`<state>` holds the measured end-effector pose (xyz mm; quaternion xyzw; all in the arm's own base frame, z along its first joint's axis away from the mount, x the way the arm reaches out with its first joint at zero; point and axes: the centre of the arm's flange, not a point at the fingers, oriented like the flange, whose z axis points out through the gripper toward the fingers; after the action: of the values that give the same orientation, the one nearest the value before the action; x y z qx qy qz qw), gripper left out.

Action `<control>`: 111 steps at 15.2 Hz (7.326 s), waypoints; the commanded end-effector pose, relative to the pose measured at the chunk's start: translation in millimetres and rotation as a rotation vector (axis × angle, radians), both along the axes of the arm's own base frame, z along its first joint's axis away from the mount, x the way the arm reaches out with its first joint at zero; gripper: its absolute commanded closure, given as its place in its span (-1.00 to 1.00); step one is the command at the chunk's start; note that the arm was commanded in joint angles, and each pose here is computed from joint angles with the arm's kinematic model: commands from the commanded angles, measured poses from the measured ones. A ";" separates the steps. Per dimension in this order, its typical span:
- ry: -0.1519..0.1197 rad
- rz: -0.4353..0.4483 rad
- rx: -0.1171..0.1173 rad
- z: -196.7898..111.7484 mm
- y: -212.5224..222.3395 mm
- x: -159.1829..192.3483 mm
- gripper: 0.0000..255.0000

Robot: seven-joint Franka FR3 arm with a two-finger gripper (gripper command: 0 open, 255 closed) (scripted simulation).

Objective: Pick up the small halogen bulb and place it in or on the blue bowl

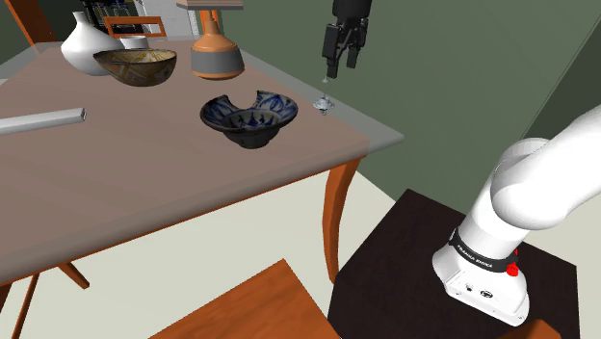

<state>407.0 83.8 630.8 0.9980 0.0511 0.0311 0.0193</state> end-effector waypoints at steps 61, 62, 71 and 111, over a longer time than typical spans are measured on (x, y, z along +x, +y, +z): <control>0.022 -0.023 -0.002 122.2 83.4 34.4 1.00; 0.022 -0.023 -0.002 123.7 96.5 35.4 1.00; 0.022 -0.023 -0.002 137.5 214.2 43.6 1.00; 0.022 -0.023 -0.002 94.5 241.1 43.3 -1.00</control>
<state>450.0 325.3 722.4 0.9988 0.0400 0.0203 0.0200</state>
